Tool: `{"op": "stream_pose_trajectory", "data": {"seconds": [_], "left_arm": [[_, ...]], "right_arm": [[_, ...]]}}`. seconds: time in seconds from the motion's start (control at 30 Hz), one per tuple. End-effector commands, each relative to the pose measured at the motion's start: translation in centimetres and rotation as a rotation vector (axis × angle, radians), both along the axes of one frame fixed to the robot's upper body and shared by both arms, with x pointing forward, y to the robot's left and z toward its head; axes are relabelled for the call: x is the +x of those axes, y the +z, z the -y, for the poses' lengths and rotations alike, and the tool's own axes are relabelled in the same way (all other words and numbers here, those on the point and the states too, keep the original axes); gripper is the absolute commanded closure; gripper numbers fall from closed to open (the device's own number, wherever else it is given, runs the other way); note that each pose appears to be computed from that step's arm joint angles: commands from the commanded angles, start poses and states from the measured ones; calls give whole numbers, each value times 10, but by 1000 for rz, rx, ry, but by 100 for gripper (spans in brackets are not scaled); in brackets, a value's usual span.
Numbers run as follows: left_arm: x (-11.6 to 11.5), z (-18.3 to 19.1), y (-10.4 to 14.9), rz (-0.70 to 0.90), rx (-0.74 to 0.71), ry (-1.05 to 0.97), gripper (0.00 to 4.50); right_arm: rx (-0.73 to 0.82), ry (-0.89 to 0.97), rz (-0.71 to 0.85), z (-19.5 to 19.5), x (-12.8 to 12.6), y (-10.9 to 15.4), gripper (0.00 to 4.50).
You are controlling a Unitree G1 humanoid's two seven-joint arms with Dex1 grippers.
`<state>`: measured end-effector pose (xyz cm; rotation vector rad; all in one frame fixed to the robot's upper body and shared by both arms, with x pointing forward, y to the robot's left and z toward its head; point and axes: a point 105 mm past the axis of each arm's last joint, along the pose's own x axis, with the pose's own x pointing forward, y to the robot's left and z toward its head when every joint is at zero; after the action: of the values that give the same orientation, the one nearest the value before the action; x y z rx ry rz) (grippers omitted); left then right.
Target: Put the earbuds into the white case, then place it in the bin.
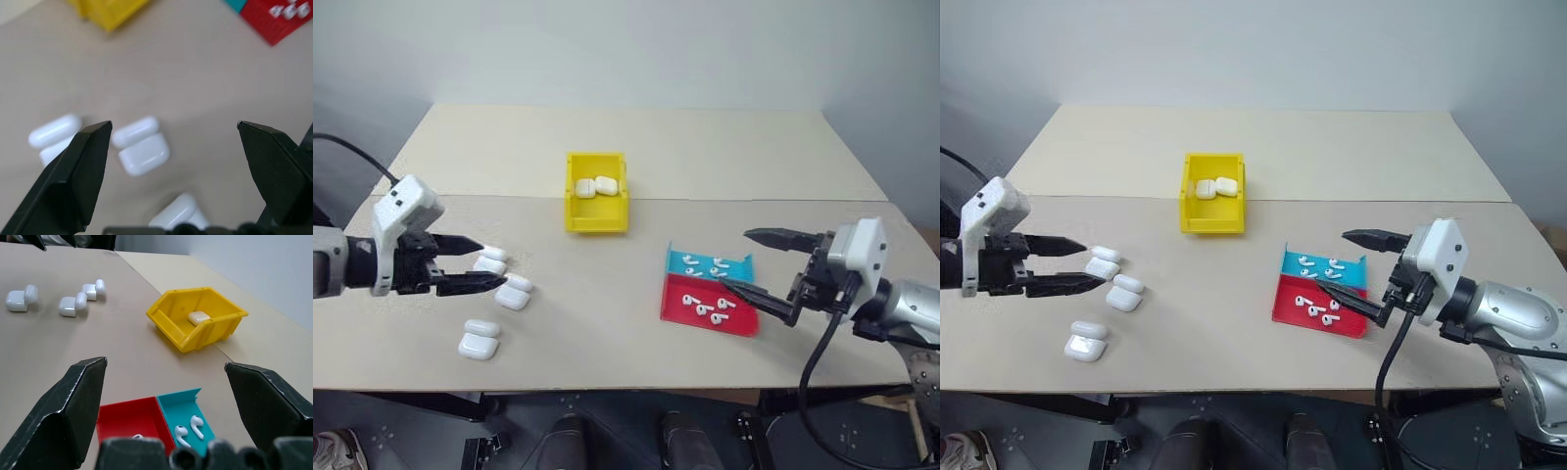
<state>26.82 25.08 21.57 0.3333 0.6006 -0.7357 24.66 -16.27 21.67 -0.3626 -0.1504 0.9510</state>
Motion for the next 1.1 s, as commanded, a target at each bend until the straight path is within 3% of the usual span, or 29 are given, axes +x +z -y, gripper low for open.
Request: {"op": "stream_pose_trajectory", "data": {"seconds": [0.03, 0.37, 0.57, 0.7, 0.93, 1.1], "left_arm": [[7, -14, -1, -28, 61, 104, 7], [1, 5, -7, -244, 78, 88, 7], [-9, -1, -14, -321, 220, 107, 7], [-29, -9, -12, -402, 299, 101, 7], [-63, -5, -18, -597, 236, 154, 7], [-67, -8, -32, -643, 213, 202, 7]], "right_arm": [[13, -9, 55, -6, -6, 7, 1], [58, -41, 46, -15, -10, -1, 1], [78, -41, 24, -21, -17, -9, 1], [92, -34, 12, -25, -19, -12, 1], [114, -12, -8, -33, -23, -16, 1], [125, 16, -20, -40, -24, -18, 1]]}}
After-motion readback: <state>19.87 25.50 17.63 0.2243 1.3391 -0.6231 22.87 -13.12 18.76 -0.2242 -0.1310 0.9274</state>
